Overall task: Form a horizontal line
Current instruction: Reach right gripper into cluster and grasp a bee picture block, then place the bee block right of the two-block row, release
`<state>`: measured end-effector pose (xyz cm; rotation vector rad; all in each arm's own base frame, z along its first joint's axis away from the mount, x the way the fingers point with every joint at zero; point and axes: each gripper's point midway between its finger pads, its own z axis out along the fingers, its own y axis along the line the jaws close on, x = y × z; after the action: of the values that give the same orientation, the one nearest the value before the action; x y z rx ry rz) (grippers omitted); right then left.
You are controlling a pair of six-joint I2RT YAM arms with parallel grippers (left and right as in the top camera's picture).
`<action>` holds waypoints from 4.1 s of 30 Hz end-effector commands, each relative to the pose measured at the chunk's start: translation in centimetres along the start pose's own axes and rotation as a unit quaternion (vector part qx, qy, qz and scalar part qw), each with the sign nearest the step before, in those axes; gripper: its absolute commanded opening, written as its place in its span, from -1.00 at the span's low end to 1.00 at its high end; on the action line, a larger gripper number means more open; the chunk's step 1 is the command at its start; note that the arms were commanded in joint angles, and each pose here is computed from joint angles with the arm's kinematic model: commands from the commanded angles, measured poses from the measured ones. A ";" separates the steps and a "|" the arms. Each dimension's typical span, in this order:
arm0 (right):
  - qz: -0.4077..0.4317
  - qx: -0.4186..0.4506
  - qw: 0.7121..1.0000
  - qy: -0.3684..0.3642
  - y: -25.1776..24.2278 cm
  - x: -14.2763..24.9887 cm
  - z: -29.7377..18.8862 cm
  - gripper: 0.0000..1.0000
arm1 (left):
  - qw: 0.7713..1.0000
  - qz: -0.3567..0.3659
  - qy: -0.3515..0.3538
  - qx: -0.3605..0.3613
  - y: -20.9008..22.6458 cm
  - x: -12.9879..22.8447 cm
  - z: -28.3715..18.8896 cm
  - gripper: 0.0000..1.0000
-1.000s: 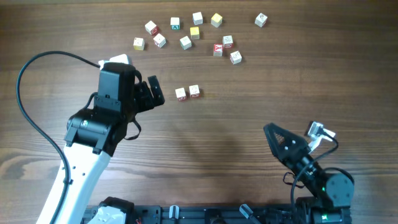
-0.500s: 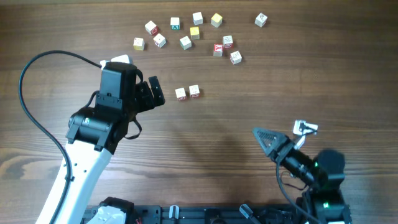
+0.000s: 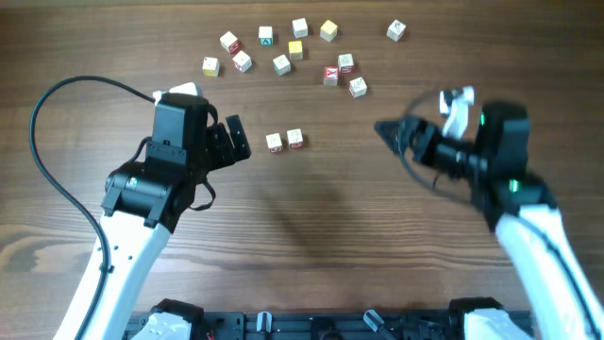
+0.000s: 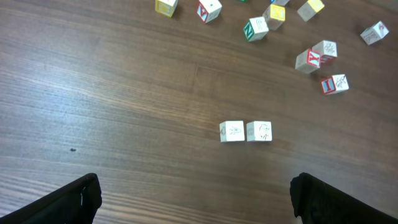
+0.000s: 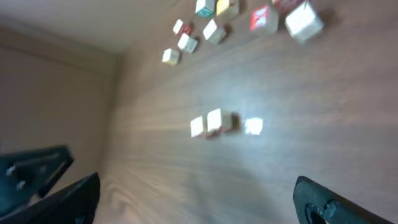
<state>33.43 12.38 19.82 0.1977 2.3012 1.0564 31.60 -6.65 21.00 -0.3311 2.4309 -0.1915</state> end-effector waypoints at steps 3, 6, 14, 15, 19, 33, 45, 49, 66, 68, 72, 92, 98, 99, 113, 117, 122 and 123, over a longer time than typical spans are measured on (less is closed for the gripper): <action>-0.104 0.103 0.989 -0.009 -1.1 -5.5 1.6 0.99 | 1.000 -0.002 -0.009 0.001 0.0 -0.7 -0.2 1.00; -0.127 0.129 0.984 -0.008 -1.2 -7.2 3.3 0.99 | 1.000 -0.002 -0.014 0.004 -0.2 -1.0 -0.2 1.00; -0.175 0.143 0.974 -0.028 -1.6 -8.9 9.2 0.99 | 1.000 -0.004 -0.029 0.012 -0.6 -1.7 -0.2 1.00; -0.176 0.141 0.974 -0.025 -1.8 -8.8 10.0 0.99 | 1.000 -0.004 -0.028 0.011 -0.6 -1.6 -0.2 1.00; -0.166 0.144 0.975 -0.010 -3.2 -8.0 11.8 0.99 | 1.000 -0.003 -0.019 0.006 -0.3 -1.2 -0.2 1.00; -0.112 0.123 0.985 -0.052 -2.3 -9.6 12.3 0.99 | 1.000 -0.002 -0.011 0.002 -0.1 -0.8 -0.2 1.00; -0.238 0.126 0.962 -0.046 -3.9 -9.7 15.4 1.00 | 1.000 0.001 0.009 -0.008 -0.3 -0.5 2.2 1.00; -0.259 0.156 0.952 -0.038 -6.1 -9.5 16.4 1.00 | 0.999 0.004 0.030 -0.019 -0.1 0.2 3.6 1.00; -0.359 0.190 0.913 0.021 -11.9 -4.4 23.7 0.99 | 0.996 0.010 0.078 -0.046 0.4 1.9 7.4 1.00; -0.366 0.191 0.911 0.010 -11.5 -4.3 24.3 0.99 | 0.996 0.010 0.077 -0.045 0.4 1.9 7.4 1.00; -0.376 0.226 0.898 -0.017 -11.7 -5.0 24.7 0.90 | 0.996 0.010 0.077 -0.045 0.4 1.9 7.4 1.00; -0.326 0.246 0.912 -0.027 -10.9 -5.8 22.9 -0.29 | 0.996 0.010 0.077 -0.045 0.4 1.9 7.4 1.00; -0.306 0.236 0.921 -0.050 -8.1 -7.3 20.8 -0.44 | 0.996 0.011 0.078 -0.045 0.4 1.9 7.4 1.00; -0.306 0.236 0.921 -0.052 -7.6 -7.5 20.4 -0.47 | 0.996 0.010 0.078 -0.046 0.4 1.9 7.4 1.00; -0.150 0.153 0.967 0.136 -4.8 2.1 16.6 -0.54 | 0.974 -0.212 0.083 -0.007 7.7 -1.5 7.4 1.00; -0.161 0.141 0.964 0.160 -4.8 5.3 17.4 -0.54 | 0.966 -0.243 0.082 -0.027 10.3 -1.5 7.3 1.00; -0.181 0.114 0.965 0.152 -3.7 8.1 19.2 -0.52 | 0.963 -0.249 0.096 -0.036 10.7 -0.8 7.3 1.00; -0.178 0.111 0.967 0.147 -3.5 8.3 19.5 -0.51 | 0.963 -0.249 0.099 -0.037 10.8 -0.7 7.3 1.00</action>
<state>39.55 23.72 4.53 -0.3047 2.5828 0.6073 34.62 3.88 13.60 -0.9854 2.4949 -0.3278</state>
